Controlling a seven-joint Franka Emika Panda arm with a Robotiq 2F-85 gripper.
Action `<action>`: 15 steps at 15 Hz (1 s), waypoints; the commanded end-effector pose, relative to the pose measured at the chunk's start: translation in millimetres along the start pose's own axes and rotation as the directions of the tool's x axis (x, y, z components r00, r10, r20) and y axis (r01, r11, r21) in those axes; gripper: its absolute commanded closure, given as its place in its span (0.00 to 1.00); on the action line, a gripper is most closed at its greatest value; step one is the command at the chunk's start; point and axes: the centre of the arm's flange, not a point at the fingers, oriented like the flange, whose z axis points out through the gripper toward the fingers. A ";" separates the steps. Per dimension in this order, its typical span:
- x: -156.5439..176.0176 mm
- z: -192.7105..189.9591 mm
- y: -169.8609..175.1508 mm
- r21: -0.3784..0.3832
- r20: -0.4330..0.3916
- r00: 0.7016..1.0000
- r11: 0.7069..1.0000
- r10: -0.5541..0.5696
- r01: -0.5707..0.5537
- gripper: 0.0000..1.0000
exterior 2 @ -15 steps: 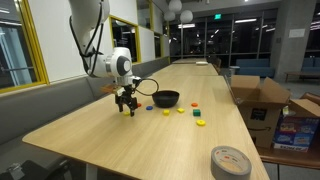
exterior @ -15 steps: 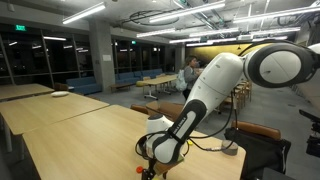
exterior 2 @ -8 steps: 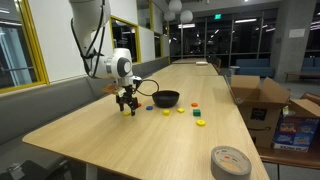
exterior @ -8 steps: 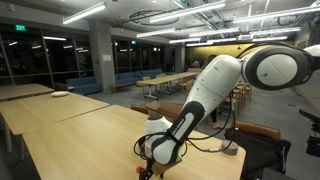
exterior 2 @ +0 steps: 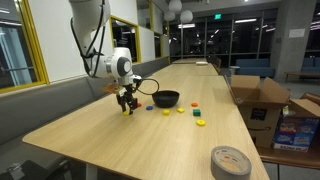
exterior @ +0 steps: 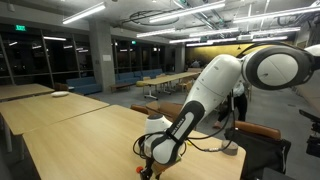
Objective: Pick up the yellow and orange object on the table and put them in the bowl
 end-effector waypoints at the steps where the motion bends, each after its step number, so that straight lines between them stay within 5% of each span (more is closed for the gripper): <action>1: -0.6 -2.8 -3.5 -0.004 -0.003 1.000 1.000 -0.022 0.022 0.73; 2: -1.0 -4.4 -5.0 -0.007 -0.003 1.000 1.000 -0.024 0.024 0.79; 15: 8.7 -71.5 -7.0 -0.080 -0.130 0.991 0.996 -0.039 0.029 0.75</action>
